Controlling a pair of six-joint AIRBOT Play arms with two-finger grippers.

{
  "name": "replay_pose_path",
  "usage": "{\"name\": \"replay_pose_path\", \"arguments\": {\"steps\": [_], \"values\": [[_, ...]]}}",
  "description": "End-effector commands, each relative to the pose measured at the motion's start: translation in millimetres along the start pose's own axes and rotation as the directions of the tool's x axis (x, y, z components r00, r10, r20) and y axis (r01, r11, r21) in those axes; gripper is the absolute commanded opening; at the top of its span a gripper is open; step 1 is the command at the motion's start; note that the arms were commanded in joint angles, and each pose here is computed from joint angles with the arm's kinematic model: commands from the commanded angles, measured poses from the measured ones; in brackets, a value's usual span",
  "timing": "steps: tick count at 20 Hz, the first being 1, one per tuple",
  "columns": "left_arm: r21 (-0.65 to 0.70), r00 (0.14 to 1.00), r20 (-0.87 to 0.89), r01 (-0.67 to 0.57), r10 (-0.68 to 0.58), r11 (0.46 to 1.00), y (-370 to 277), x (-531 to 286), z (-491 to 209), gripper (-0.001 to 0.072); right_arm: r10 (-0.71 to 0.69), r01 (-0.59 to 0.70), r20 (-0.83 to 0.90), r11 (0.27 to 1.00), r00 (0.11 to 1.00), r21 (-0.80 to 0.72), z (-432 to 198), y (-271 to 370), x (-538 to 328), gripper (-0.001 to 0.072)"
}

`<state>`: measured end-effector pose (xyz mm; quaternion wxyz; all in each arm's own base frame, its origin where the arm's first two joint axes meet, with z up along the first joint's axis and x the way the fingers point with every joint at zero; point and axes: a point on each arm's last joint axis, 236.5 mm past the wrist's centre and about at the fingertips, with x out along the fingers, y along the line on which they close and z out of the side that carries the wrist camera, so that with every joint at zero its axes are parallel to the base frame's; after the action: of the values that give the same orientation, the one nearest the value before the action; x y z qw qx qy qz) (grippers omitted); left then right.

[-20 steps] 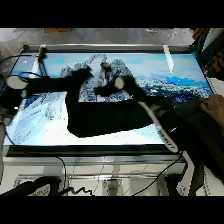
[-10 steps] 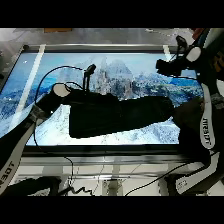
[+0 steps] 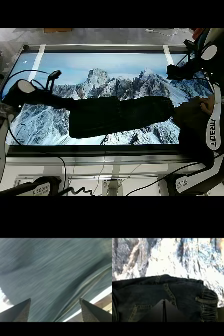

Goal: Fold the clothes and pants, and hang the long-sleeved shirts on hangers.

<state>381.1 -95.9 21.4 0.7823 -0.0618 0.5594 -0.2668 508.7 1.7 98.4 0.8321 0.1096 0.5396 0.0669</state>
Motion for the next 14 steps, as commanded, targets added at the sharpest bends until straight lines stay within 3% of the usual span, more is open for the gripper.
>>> {"name": "replay_pose_path", "arguments": {"steps": [1,5,10,11,12,13,14], "values": [[-0.115,0.997,-0.031,-0.078,0.075,0.990,59.6,4.8,-38.4,0.0704,0.018,-0.019,-0.037,1.000,0.999,-0.022,-8.8,7.0,-0.3,0.0030],[-0.182,0.993,-0.086,-0.094,0.080,0.979,78.0,47.3,-92.3,0.0700,0.034,-0.036,-0.050,0.999,0.998,-0.037,-12.1,18.6,1.6,0.0030],[-0.362,0.998,0.003,0.059,-0.063,0.930,64.7,88.0,-82.5,0.0700,0.055,-0.062,-0.067,0.993,0.996,-0.096,-17.1,47.4,7.6,0.0030],[-0.390,0.994,0.035,0.110,-0.105,0.914,59.0,93.7,-76.1,0.0680,0.060,-0.067,-0.071,0.992,0.996,-0.109,-18.6,54.0,8.9,0.0030],[-0.415,0.987,0.076,0.164,-0.145,0.895,52.1,98.2,-66.9,0.0558,0.065,-0.074,-0.076,0.990,0.995,-0.124,-20.3,61.9,10.3,0.0030],[-0.431,0.975,0.129,0.218,-0.179,0.876,45.6,99.8,-55.0,0.0500,0.070,-0.081,-0.079,0.986,0.994,-0.147,-21.8,69.4,11.7,0.0030],[-0.434,0.961,0.183,0.267,-0.206,0.861,39.8,99.2,-42.3,0.0481,0.076,-0.089,-0.082,0.980,0.994,-0.179,-23.2,77.2,13.0,0.0030]]}}
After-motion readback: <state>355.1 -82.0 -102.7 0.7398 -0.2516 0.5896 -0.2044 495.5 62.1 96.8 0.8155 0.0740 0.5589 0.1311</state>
